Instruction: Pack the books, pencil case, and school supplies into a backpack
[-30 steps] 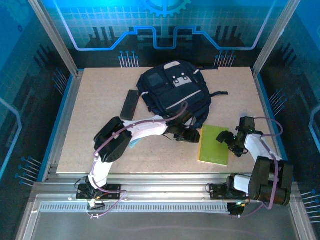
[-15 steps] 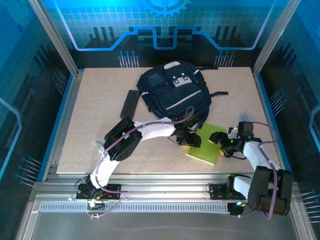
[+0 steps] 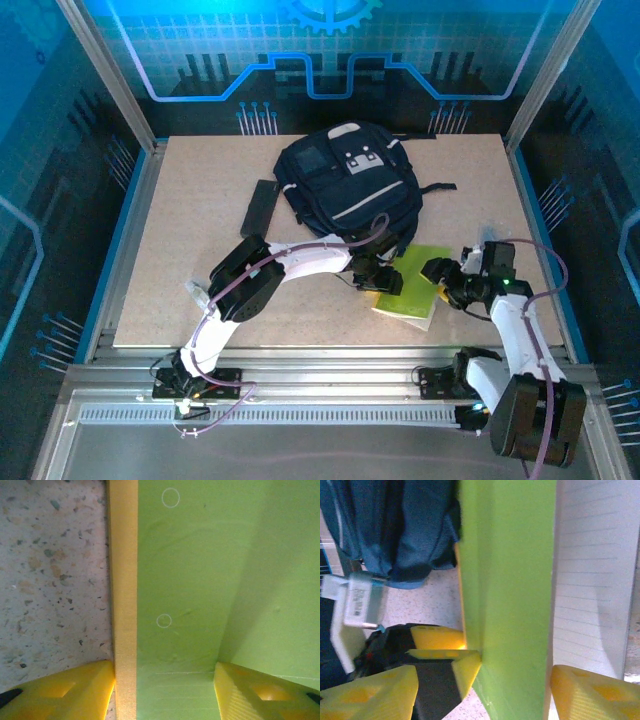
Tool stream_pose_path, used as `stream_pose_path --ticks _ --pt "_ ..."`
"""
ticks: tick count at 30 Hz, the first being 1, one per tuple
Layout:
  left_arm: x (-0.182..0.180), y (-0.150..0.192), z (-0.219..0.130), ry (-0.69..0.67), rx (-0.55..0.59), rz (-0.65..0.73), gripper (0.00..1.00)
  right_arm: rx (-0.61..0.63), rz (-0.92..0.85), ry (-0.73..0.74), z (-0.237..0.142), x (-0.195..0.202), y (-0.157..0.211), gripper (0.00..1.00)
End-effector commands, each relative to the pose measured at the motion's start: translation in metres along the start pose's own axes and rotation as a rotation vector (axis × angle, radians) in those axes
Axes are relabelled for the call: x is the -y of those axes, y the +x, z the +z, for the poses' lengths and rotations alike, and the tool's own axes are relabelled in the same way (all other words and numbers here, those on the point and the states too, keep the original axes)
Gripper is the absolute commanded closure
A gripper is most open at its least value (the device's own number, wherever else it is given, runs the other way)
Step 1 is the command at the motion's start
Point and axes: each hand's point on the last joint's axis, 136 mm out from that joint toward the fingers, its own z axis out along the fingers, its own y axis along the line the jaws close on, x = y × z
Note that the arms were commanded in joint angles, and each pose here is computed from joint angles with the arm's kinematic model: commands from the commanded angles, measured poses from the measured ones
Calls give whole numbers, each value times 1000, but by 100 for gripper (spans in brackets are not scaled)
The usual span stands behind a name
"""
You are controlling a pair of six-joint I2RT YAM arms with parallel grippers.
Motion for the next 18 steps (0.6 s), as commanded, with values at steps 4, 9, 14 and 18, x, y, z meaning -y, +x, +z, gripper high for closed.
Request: stream_pose_path --ticks 4,9,14,18 --pt "-6 4 10 -30 -11 18 43 -61 27 -41 4 -10 10 32" --pt "-6 4 10 -30 -10 19 42 -72 -10 -38 12 -16 11 37" --pt "-4 4 8 -21 -7 9 42 -67 -26 -4 14 -14 7 60" --pt "4 -4 -8 50 22 -33 40 -41 -64 45 5 -14 1 86"
